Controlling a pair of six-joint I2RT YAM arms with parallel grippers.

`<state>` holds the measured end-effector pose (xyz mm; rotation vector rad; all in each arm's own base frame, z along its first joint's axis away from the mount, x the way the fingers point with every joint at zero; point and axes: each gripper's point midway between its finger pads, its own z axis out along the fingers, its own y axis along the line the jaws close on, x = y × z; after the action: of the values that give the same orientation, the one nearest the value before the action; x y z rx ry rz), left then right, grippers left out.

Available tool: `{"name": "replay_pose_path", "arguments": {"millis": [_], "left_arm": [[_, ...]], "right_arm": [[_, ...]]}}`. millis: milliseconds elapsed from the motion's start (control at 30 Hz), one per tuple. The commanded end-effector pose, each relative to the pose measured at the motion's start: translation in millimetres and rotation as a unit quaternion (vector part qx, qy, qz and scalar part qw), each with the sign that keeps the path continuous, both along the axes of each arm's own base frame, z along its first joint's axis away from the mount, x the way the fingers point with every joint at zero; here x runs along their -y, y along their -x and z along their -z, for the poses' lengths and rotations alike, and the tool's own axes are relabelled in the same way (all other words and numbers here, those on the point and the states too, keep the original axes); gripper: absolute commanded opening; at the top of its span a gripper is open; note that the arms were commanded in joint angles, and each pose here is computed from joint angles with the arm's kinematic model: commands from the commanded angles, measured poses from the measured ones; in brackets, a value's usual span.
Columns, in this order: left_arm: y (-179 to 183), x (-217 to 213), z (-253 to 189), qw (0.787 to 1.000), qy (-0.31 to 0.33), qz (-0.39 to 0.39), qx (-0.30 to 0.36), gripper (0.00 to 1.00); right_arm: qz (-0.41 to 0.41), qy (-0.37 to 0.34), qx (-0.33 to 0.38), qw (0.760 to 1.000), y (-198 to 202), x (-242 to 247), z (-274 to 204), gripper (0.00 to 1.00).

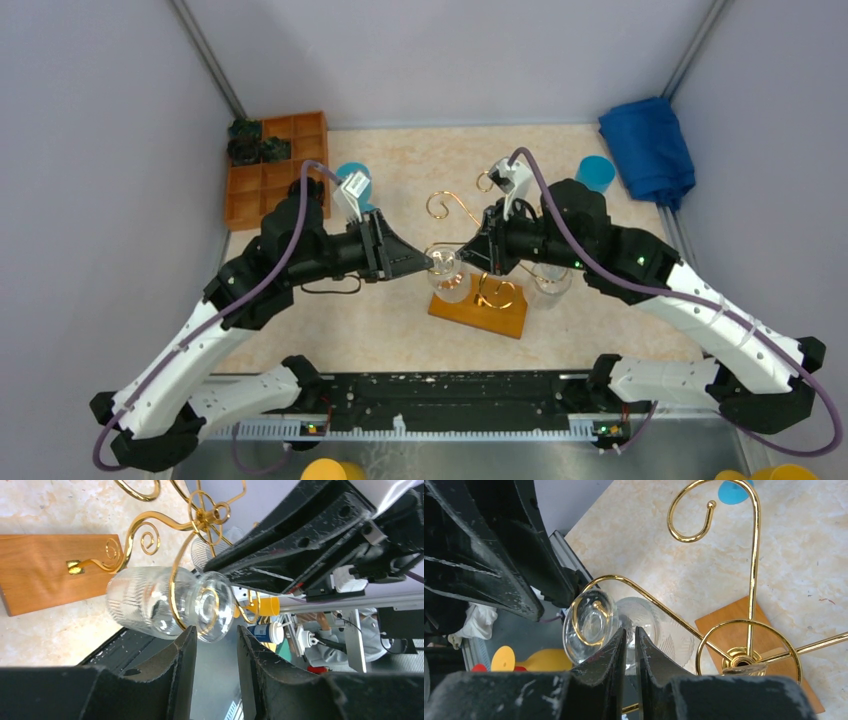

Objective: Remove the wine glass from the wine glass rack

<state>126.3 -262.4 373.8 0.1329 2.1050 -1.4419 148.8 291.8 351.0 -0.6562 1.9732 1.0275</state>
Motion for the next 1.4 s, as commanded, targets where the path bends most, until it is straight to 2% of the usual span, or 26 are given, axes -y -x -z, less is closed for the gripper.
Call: {"name": "replay_pose_path", "arguments": {"millis": [0,467,767,1100,1367], "left_arm": [[-9.1,2.8,18.9,0.999,-0.03,-0.015,-0.024,0.42],[-6.1,-7.8,15.7,0.998,-0.047,-0.025,-0.021,0.42],[-3.5,6.2,30.0,0.999,-0.038,0.006,-0.035,0.42],[5.7,4.9,13.9,0.999,-0.021,0.022,-0.03,0.41],[23.8,6.2,15.1,0.997,-0.007,0.065,-0.044,0.43]], "right_arm": [[-0.01,-0.033,0.012,0.999,5.8,-2.5,-18.3,0.12],[-0.015,-0.027,0.007,0.999,3.6,-9.1,-13.3,0.12],[-0.024,-0.026,-0.002,0.999,6.7,-11.2,-11.2,0.11],[-0.029,-0.025,-0.008,0.999,7.1,-15.0,-6.5,0.11],[-0.028,-0.027,-0.01,0.999,6.5,-16.4,-5.4,0.1]]}}
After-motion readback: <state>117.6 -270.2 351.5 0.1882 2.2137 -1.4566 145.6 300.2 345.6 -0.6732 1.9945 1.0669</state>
